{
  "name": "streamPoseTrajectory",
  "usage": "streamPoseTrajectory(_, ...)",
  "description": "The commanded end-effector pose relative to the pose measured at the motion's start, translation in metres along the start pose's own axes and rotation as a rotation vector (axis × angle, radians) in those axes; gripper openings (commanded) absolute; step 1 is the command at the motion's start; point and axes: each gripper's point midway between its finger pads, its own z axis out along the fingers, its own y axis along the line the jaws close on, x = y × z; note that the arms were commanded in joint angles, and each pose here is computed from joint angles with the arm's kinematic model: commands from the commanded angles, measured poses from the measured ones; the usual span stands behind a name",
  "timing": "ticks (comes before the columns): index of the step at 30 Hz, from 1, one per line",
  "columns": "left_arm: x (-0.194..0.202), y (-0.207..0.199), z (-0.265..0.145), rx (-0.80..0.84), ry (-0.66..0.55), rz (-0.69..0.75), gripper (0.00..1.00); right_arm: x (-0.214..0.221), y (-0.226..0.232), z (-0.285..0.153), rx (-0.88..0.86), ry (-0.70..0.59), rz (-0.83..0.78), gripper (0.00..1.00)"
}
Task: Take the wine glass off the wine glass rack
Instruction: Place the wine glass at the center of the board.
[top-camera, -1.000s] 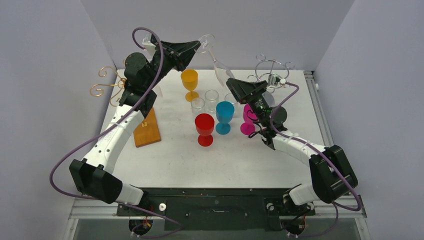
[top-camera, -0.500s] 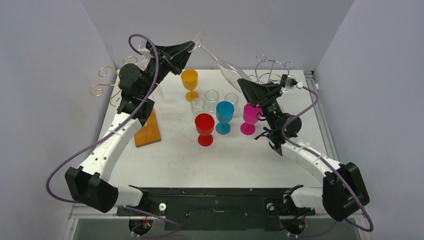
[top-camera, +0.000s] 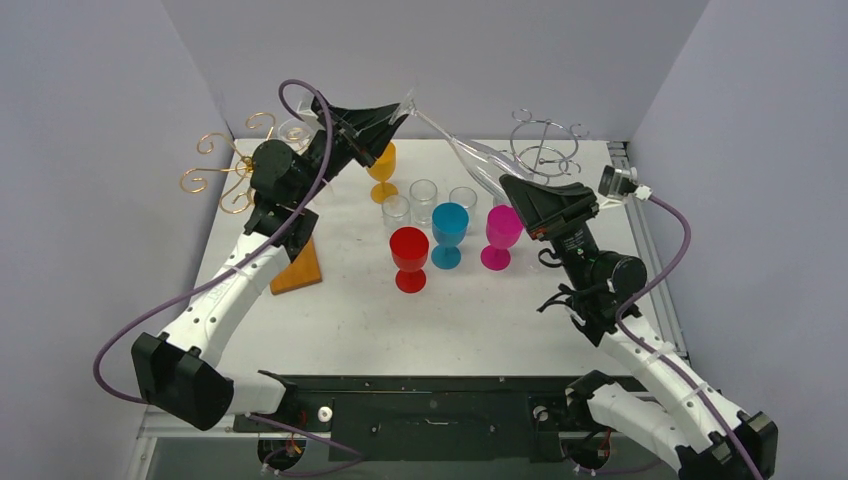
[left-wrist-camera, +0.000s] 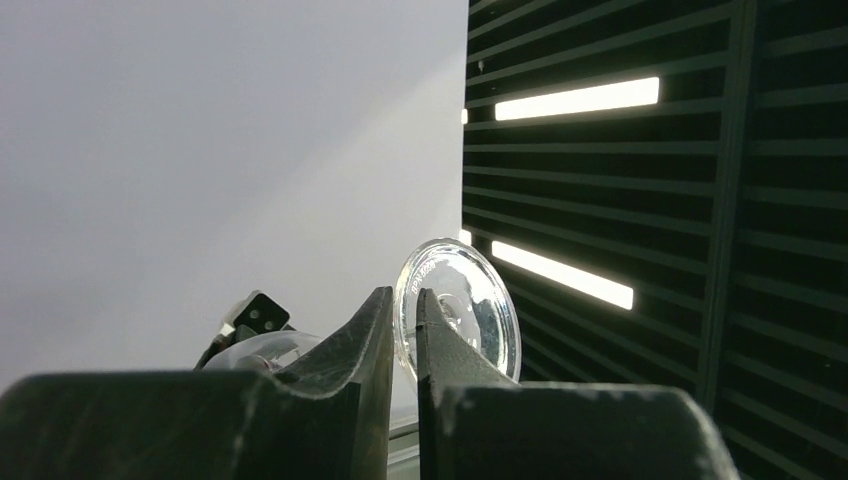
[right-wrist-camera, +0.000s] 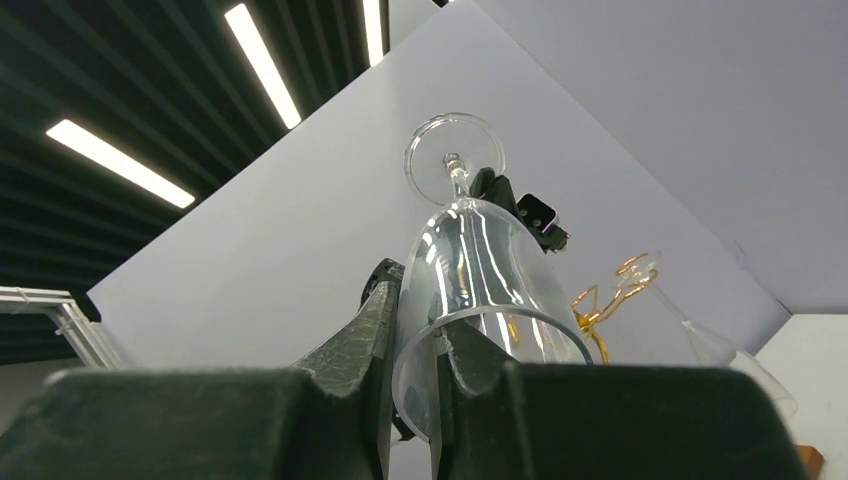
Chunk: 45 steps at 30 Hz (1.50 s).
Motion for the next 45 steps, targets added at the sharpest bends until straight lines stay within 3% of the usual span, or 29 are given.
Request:
streamPoseTrajectory(1,0.032,-0.006,-0.008,0.038,0.111,0.126,0.07,-0.004,-0.018,-0.007,0.154,0.007,-0.117,0.0)
streamPoseTrajectory(4,0.032,-0.003,-0.007,0.031,0.115,0.139,0.12,-0.009,-0.012,-0.011,0.178,0.004,-0.137,0.0)
streamPoseTrajectory(12,0.029,0.006,-0.005,0.003,0.105,0.184,0.42,-0.02,-0.009,-0.018,0.27,0.004,-0.201,0.0)
streamPoseTrajectory(20,0.018,0.033,-0.011,-0.108,0.081,0.349,0.85,-0.039,-0.001,-0.03,0.447,0.048,-0.302,0.0)
streamPoseTrajectory(24,0.015,0.047,-0.019,-0.18,0.085,0.486,0.98,-0.048,0.009,-0.043,0.535,0.083,-0.354,0.0)
streamPoseTrajectory(28,0.01,0.048,-0.034,-0.265,0.063,0.658,0.96,-0.055,0.025,-0.054,0.62,0.162,-0.394,0.0)
streamPoseTrajectory(36,-0.015,0.041,-0.082,-0.471,-0.085,1.003,0.96,-0.034,0.005,-0.111,0.903,0.493,-0.451,0.0)
streamPoseTrajectory(45,-0.039,0.038,-0.123,-0.649,-0.194,1.185,0.96,0.001,-0.042,-0.156,1.107,0.72,-0.455,0.0)
